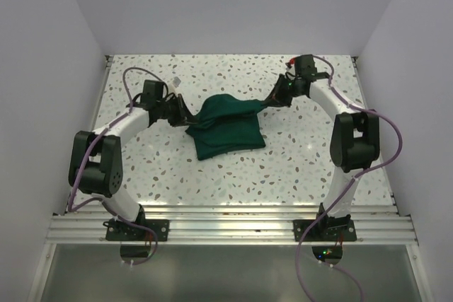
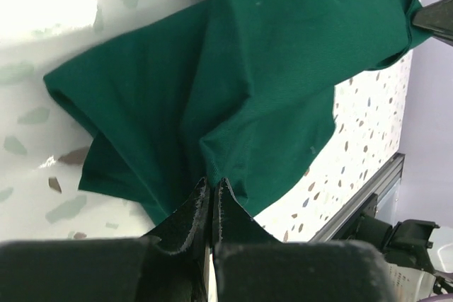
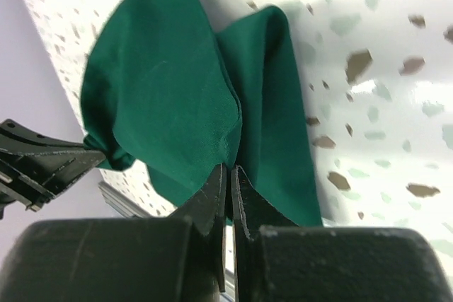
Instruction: Prepare the surgical pack
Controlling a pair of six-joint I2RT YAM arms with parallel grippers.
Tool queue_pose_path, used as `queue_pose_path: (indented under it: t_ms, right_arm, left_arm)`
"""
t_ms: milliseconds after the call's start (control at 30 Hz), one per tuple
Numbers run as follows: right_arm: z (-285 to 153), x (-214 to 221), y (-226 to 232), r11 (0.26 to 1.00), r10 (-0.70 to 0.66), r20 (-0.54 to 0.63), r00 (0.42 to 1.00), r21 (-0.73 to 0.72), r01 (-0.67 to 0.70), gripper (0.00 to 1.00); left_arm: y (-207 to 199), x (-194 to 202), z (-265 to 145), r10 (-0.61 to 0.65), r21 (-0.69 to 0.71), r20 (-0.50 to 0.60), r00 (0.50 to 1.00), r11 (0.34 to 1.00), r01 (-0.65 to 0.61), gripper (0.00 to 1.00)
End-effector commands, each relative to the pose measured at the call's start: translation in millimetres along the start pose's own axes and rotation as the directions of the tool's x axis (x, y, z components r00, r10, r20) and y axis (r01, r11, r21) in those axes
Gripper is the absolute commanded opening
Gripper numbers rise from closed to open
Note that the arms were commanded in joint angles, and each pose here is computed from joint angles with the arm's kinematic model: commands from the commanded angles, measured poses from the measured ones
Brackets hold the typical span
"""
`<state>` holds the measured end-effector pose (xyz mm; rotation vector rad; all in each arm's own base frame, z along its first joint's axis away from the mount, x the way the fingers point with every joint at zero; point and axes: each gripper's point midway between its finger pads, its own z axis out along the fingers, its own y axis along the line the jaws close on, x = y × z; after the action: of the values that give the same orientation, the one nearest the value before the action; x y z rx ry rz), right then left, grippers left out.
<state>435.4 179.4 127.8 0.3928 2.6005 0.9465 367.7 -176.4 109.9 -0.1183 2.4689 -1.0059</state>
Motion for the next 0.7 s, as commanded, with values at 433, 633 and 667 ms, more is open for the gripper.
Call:
queue_pose_path:
  t_ms: [433,633,667]
  right_arm:
    - [-14,46,-54,0.980,-0.071,-0.141,0.987,0.176,0.096,0.32]
    - [-36,-15,1,0.960,-0.269,0.076,0.960,0.098,0.261,0.68]
    - [-32,-23,13,0.956,-0.294,0.102,0.950,0.054,0.289,0.74]
  left_arm:
    - [50,55,-5,-0.024,-0.159,-0.081,0.996,0.987,0.011,0.33]
    - [38,35,-14,0.022,-0.155,-0.034,0.999,0.988,-0.027,0.50]
    - [34,29,-17,0.036,-0.153,-0.019,0.999,0.987,-0.038,0.52]
